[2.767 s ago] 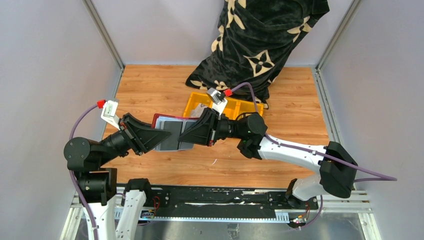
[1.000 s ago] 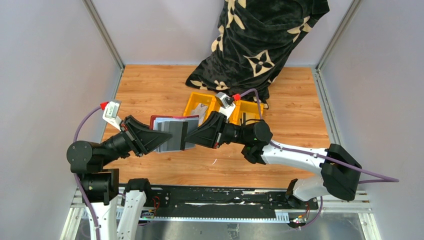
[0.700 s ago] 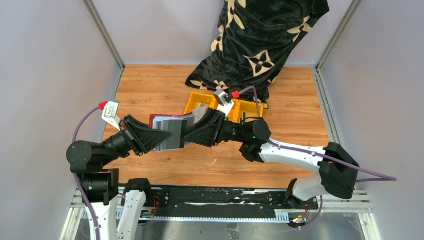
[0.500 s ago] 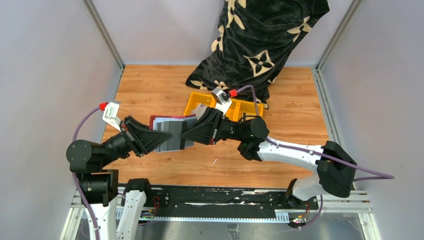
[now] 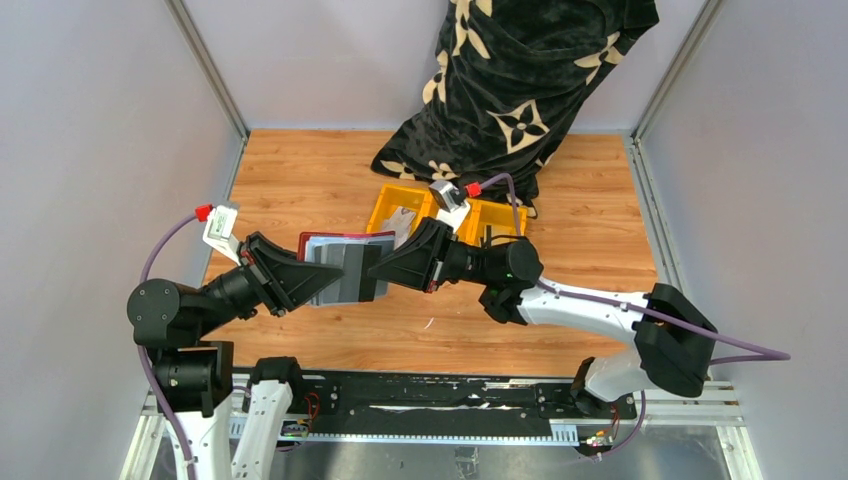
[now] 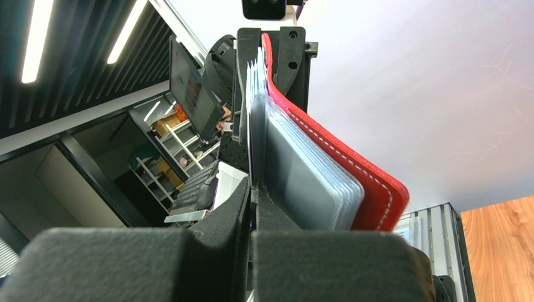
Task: Take the credit cards out of the card holder
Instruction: Remove the credit card from the card holder, then place the credit card in the storage box.
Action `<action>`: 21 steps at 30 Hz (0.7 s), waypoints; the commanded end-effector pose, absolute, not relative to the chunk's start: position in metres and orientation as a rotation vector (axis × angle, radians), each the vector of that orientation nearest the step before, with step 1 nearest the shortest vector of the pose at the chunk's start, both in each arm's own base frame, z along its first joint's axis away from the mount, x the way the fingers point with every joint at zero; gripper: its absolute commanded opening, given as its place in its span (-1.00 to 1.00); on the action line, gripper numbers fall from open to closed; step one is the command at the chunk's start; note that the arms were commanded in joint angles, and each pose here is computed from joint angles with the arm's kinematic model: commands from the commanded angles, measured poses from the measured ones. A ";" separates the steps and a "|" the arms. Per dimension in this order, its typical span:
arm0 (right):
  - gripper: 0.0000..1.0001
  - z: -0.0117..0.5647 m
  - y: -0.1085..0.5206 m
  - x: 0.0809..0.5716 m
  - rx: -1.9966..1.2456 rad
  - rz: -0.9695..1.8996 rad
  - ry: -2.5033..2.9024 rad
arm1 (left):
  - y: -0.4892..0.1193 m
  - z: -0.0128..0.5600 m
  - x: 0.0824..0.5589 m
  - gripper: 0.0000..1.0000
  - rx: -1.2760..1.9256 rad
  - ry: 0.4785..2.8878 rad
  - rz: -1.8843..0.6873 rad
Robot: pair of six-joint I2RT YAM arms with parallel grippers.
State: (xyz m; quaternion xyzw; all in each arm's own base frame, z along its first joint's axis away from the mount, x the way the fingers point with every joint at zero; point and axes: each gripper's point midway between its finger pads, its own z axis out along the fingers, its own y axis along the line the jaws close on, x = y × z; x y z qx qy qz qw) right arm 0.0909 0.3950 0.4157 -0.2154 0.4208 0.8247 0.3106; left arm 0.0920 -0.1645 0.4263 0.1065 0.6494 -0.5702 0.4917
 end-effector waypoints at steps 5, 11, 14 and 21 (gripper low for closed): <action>-1.00 0.421 0.362 0.100 -0.543 2.138 1.068 | -0.166 0.439 0.084 -0.66 0.318 1.544 -1.360; -1.00 0.401 0.316 0.146 -0.460 1.943 1.246 | -0.163 0.436 0.090 -0.68 0.322 1.549 -1.311; -1.00 0.369 0.295 0.184 -0.382 1.735 1.480 | -0.162 0.432 0.095 -0.68 0.317 1.565 -1.287; -1.00 0.290 0.251 0.253 -0.231 1.301 1.821 | -0.160 0.428 0.101 -0.70 0.328 1.583 -1.251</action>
